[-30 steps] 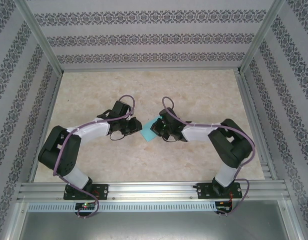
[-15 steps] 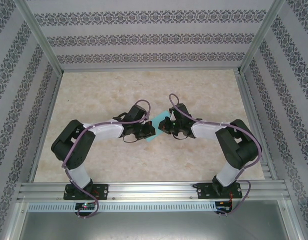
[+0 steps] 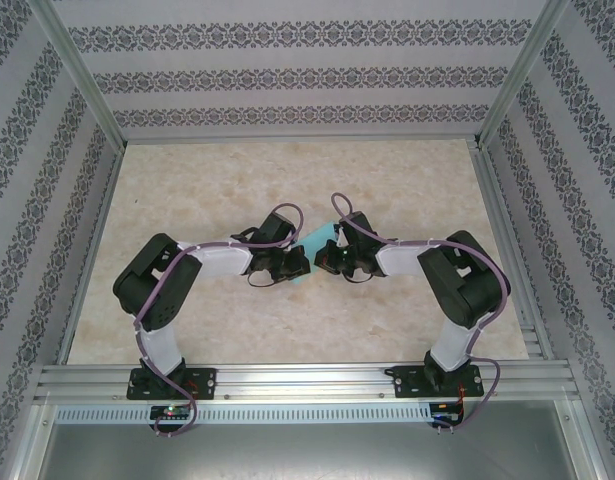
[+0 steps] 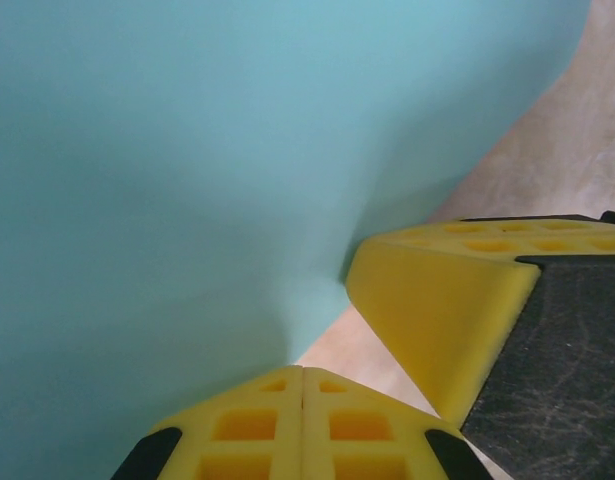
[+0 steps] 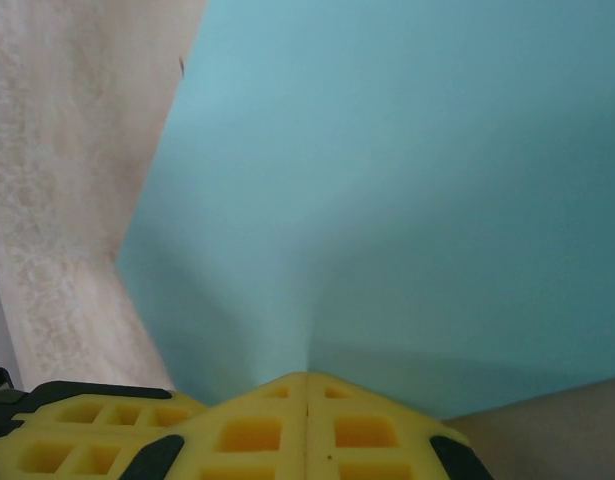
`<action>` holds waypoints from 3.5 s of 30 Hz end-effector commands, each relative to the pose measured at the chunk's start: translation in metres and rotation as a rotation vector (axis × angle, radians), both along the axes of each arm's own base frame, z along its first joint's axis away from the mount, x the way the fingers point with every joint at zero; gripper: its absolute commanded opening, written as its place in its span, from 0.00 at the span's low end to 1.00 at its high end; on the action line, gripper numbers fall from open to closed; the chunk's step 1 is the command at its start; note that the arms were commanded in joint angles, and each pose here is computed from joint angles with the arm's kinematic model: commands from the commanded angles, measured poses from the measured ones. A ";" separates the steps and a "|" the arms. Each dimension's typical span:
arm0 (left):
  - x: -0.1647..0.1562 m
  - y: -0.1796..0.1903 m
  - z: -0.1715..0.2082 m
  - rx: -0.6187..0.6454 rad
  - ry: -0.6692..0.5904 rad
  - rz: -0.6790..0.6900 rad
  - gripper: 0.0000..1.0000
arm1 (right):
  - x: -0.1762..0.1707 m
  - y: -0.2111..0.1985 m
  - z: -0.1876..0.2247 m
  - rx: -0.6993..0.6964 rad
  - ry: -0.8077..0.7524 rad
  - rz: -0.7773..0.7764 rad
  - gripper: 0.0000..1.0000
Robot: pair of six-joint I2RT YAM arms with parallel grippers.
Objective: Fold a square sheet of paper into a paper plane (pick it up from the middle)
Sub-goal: First fold in half a square sheet of paper at the center of the table.
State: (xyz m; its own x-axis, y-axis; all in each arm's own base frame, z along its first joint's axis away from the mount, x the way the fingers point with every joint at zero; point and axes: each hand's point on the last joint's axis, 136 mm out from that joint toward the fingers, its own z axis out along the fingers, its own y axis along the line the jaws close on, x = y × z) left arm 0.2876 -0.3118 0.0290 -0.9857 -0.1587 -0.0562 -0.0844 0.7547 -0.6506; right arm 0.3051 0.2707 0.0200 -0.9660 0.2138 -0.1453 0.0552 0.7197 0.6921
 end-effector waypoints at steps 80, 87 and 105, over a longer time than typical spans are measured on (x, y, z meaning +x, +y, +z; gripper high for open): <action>-0.046 0.045 -0.057 0.249 0.210 0.010 0.00 | 0.037 -0.025 0.019 0.040 -0.079 -0.061 0.00; -0.037 0.036 -0.049 0.218 0.171 -0.016 0.00 | 0.026 -0.021 -0.010 0.011 0.000 -0.040 0.00; 0.011 -0.022 0.008 -0.019 -0.083 -0.161 0.02 | 0.006 -0.037 -0.047 -0.061 0.120 -0.058 0.00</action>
State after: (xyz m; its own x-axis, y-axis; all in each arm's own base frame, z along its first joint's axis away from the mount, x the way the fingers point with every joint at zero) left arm 0.2936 -0.3302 0.0419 -0.9939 -0.0382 -0.1038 0.0432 0.7299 -0.6822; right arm 0.3310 0.2500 0.0124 -0.9605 0.2468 -0.1288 0.0832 0.6960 0.7132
